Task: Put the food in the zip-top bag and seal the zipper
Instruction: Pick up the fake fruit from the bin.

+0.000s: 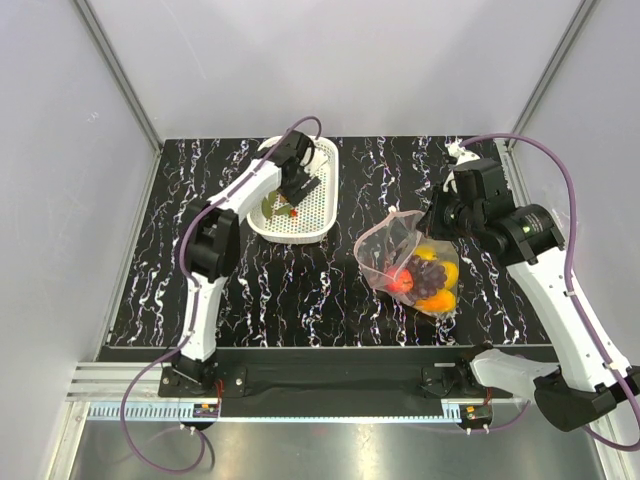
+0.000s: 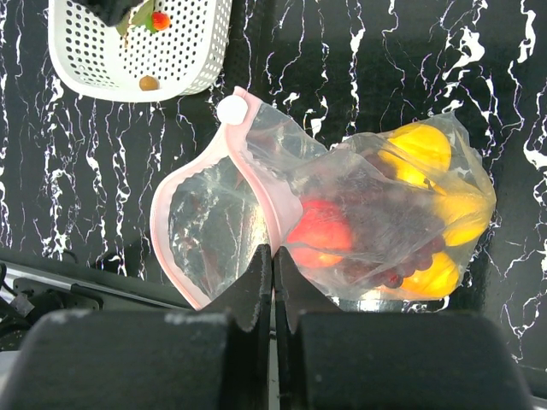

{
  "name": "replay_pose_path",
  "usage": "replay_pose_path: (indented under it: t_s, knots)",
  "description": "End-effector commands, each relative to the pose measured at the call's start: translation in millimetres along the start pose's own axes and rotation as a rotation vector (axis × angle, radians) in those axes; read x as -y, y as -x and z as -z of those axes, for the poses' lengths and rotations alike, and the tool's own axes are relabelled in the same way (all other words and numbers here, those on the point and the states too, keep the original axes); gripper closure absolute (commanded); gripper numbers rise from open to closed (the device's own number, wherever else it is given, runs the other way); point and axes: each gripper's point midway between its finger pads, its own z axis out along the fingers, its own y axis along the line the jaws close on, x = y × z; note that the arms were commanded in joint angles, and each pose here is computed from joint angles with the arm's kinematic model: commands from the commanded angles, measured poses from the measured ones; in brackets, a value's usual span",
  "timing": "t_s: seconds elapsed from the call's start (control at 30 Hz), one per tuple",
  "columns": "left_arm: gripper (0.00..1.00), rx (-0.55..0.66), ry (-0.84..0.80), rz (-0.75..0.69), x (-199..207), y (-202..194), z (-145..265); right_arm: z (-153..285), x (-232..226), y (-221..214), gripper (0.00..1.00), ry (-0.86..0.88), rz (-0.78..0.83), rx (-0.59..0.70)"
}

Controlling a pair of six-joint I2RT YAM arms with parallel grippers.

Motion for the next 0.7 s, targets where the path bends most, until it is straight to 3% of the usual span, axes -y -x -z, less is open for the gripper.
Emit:
replay_pose_path:
  t_s: [0.0, 0.13, 0.2, 0.23, 0.27, 0.4, 0.53, 0.67]
  knots:
    - [0.26, 0.008, -0.084, -0.013, 9, 2, -18, 9, -11, 15, 1.00, 0.045, 0.022, 0.046]
    - [0.26, -0.036, -0.143, 0.004, 18, -8, -29, 10, -11, 16, 1.00, 0.045, 0.022, 0.048]
    - [0.33, -0.071, -0.190, 0.019, 26, -16, -34, 9, -12, 17, 1.00, 0.047, 0.019, 0.049]
    - [0.39, -0.098, -0.206, 0.023, 28, -23, -35, 10, -13, 17, 1.00, 0.051, 0.017, 0.050]
    - [0.54, -0.108, -0.209, 0.029, 28, -26, -37, 9, -13, 17, 1.00, 0.052, 0.017, 0.050]
    - [0.87, -0.122, -0.249, 0.035, 37, -32, -37, 9, -13, 17, 1.00, 0.050, 0.012, 0.049]
    - [0.99, -0.082, -0.238, 0.044, 32, -25, -14, 7, -12, 16, 1.00, 0.045, 0.001, 0.043]
    - [1.00, -0.008, -0.218, 0.106, 27, -16, 16, 8, -13, 16, 1.00, 0.044, -0.007, 0.045]
